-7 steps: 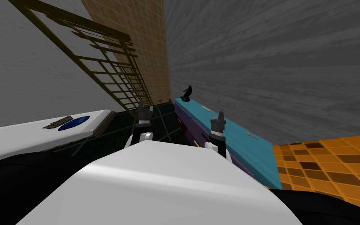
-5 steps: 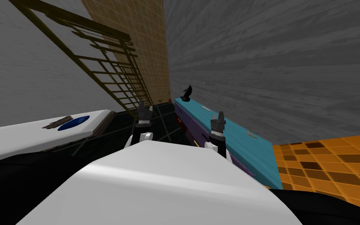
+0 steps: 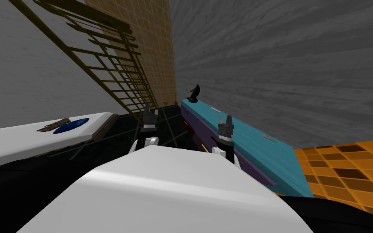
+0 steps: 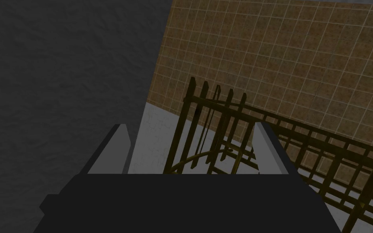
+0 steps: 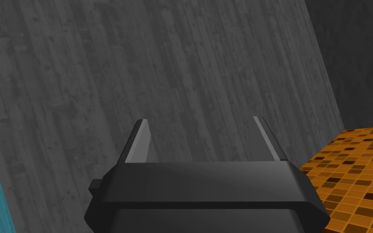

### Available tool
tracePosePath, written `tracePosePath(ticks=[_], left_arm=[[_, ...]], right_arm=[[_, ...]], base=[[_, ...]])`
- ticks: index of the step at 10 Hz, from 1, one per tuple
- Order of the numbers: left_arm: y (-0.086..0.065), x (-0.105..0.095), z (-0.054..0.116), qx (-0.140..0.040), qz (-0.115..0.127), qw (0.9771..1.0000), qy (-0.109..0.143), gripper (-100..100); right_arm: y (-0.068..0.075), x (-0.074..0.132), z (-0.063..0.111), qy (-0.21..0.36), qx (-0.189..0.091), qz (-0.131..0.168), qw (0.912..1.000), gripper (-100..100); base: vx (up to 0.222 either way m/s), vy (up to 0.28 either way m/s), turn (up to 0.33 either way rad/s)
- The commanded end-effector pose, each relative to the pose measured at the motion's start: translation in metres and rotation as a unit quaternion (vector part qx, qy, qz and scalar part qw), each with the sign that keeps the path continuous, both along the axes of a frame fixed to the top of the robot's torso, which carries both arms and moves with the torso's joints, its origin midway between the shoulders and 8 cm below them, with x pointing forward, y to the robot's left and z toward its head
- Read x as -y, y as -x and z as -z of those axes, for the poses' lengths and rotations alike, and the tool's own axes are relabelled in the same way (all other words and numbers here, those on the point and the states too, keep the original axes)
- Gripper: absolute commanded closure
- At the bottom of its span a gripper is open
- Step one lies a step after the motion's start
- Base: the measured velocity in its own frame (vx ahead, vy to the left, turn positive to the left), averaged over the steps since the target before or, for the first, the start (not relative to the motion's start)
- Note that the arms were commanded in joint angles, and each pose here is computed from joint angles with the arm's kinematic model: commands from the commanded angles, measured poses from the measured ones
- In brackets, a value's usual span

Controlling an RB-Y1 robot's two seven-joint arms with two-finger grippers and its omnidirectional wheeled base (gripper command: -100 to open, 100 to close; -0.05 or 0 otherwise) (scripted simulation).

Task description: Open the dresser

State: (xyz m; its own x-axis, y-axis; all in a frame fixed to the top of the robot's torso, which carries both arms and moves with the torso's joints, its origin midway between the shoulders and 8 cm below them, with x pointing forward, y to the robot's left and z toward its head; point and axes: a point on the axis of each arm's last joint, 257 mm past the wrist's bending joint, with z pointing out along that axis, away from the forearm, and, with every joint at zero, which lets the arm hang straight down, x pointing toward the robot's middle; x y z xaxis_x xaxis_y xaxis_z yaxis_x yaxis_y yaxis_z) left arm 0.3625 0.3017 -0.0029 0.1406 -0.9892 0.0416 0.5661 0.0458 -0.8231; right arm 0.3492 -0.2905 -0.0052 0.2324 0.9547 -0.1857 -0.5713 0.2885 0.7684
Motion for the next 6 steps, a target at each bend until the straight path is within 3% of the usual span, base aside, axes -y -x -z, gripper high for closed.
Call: tracePosePath(ticks=[1, 2, 3, 6], left_arm=[[0.000, 0.000, 0.000, 0.000, 0.000, 1.0000, 0.000, 0], [0.000, 0.000, 0.000, 0.000, 0.000, 1.0000, 0.000, 0], [0.000, 0.000, 0.000, 0.000, 0.000, 1.0000, 0.000, 0], [0.000, 0.000, 0.000, 0.000, 0.000, 1.0000, 0.000, 0]], right_arm=[[0.000, 0.000, 0.000, 0.000, 0.000, 0.000, 1.0000, 0], [0.000, 0.000, 0.000, 0.000, 0.000, 0.000, 1.0000, 0], [-0.003, -0.003, 0.005, 0.022, -0.011, -0.001, 0.9997, -100], [-0.014, -0.006, 0.024, 0.083, -0.047, 0.009, 0.9954, -100]], base=[[0.000, 0.000, 0.000], [0.000, 0.000, 0.000], [0.024, 0.022, -0.005], [0.072, 0.085, -0.015]])
